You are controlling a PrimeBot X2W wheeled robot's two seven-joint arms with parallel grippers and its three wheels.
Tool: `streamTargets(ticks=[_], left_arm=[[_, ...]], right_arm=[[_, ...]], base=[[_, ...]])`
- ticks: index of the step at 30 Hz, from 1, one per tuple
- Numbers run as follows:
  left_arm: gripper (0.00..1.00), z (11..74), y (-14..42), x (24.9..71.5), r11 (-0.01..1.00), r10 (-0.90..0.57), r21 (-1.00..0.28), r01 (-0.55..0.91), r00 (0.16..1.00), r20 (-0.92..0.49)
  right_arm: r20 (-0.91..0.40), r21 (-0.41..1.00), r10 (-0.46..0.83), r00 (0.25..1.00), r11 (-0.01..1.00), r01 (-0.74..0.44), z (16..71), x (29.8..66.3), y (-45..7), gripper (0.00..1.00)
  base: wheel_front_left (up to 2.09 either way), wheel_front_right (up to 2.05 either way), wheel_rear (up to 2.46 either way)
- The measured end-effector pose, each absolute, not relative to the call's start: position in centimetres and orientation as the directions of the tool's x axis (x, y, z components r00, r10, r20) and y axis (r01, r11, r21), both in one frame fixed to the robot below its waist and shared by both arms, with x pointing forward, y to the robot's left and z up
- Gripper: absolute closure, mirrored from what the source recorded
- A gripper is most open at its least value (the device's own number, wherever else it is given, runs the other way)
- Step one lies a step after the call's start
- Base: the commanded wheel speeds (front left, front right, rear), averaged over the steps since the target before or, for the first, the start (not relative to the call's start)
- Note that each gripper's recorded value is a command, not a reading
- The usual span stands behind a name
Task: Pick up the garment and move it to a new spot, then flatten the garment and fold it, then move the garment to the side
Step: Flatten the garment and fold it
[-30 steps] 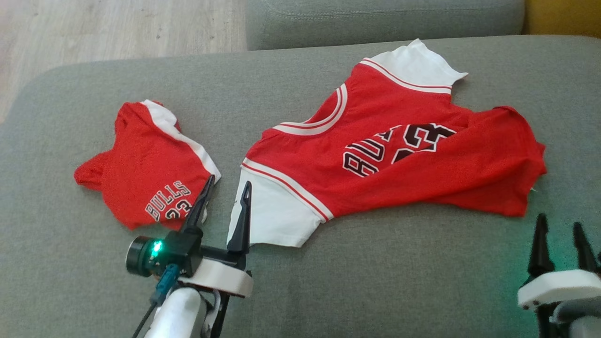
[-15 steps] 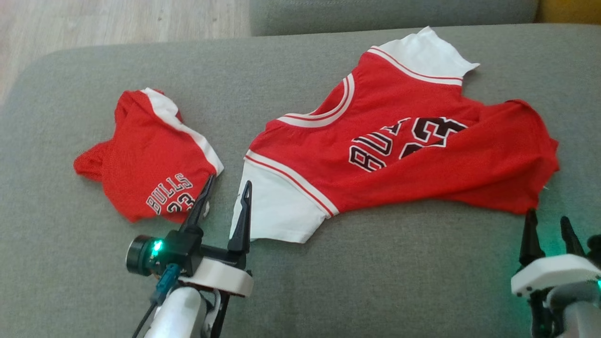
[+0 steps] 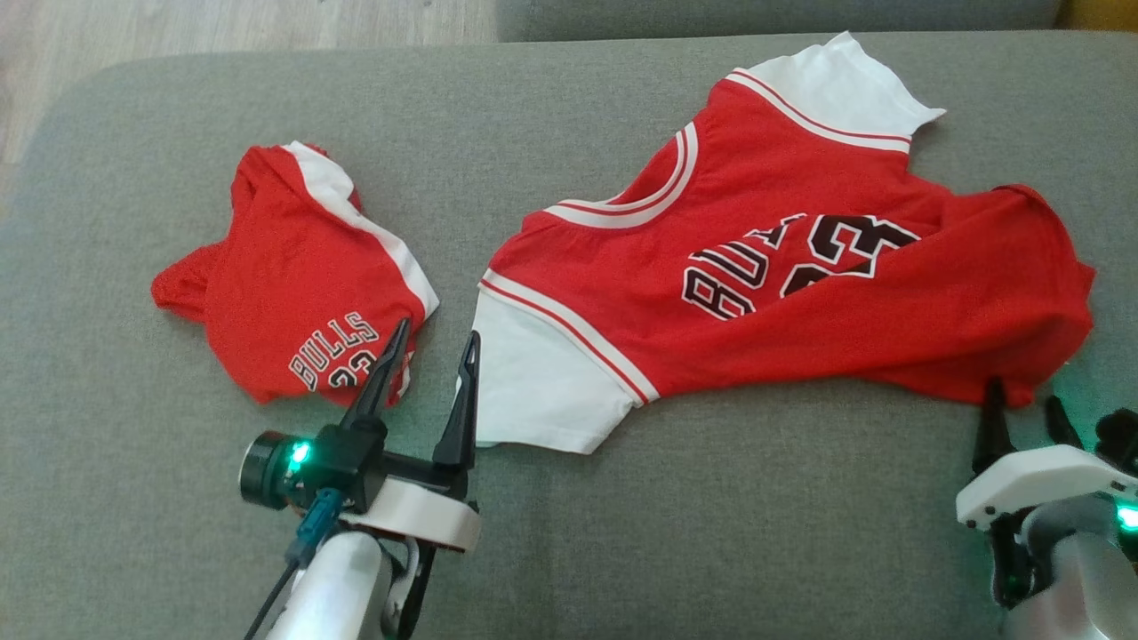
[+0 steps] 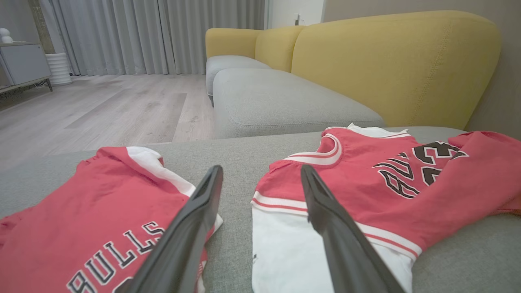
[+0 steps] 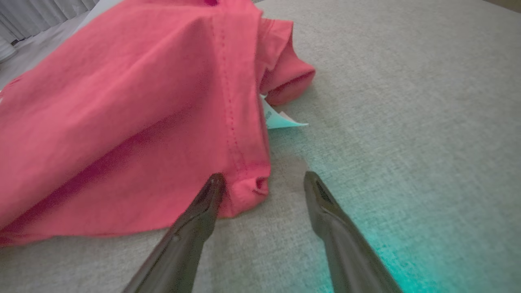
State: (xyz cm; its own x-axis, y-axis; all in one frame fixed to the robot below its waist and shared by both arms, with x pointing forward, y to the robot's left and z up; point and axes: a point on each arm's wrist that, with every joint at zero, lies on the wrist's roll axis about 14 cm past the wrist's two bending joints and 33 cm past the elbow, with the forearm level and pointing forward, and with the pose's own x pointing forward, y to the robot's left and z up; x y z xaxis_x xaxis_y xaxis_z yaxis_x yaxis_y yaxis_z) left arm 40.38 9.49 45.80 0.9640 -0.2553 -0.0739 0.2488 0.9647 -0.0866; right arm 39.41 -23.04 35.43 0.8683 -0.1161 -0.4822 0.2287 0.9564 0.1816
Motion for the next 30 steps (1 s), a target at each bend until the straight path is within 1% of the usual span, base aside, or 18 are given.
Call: streamTargets(ticks=[1,2,8,15,18,25,30], left_arm=[[0.00,45.8,9.5,40.4,0.965,-0.255,-0.086,0.248,0.964,-0.075],[0.00,45.7,9.5,40.4,0.965,-0.255,-0.085,0.249,0.964,-0.076],[0.00,45.9,9.3,40.4,0.964,-0.260,-0.082,0.254,0.963,-0.074],[0.00,45.1,8.5,40.0,0.958,-0.283,-0.079,0.276,0.953,-0.103],[0.00,44.3,8.0,39.7,0.952,-0.303,-0.081,0.294,0.944,-0.128],[0.00,41.5,7.1,38.6,0.939,-0.345,-0.089,0.334,0.910,-0.231],[0.00,39.2,5.9,37.3,0.918,-0.396,-0.107,0.383,0.855,-0.336]], right_arm=[[-0.483,0.181,-0.113,0.868,0.957,0.225,35.4,39.5,-22.9,0.53],[-0.483,0.178,-0.111,0.869,0.959,0.221,35.4,39.6,-22.9,0.99],[-0.463,0.155,-0.122,0.878,0.964,0.215,36.0,39.5,-23.2,1.00],[-0.383,0.122,-0.241,0.892,0.944,0.307,38.5,38.5,-27.2,1.00],[-0.355,0.117,-0.266,0.896,0.938,0.326,39.6,38.5,-28.2,1.00],[-0.353,0.120,-0.269,0.896,0.937,0.328,40.1,38.0,-28.6,1.00],[-0.358,0.128,-0.261,0.896,0.937,0.324,40.1,37.5,-28.4,1.00]], base=[[0.00,0.00,0.00],[0.00,0.00,0.00],[0.00,0.00,0.00],[0.00,0.00,0.00],[0.00,0.00,0.00],[0.00,0.00,0.00],[0.00,0.00,0.00]])
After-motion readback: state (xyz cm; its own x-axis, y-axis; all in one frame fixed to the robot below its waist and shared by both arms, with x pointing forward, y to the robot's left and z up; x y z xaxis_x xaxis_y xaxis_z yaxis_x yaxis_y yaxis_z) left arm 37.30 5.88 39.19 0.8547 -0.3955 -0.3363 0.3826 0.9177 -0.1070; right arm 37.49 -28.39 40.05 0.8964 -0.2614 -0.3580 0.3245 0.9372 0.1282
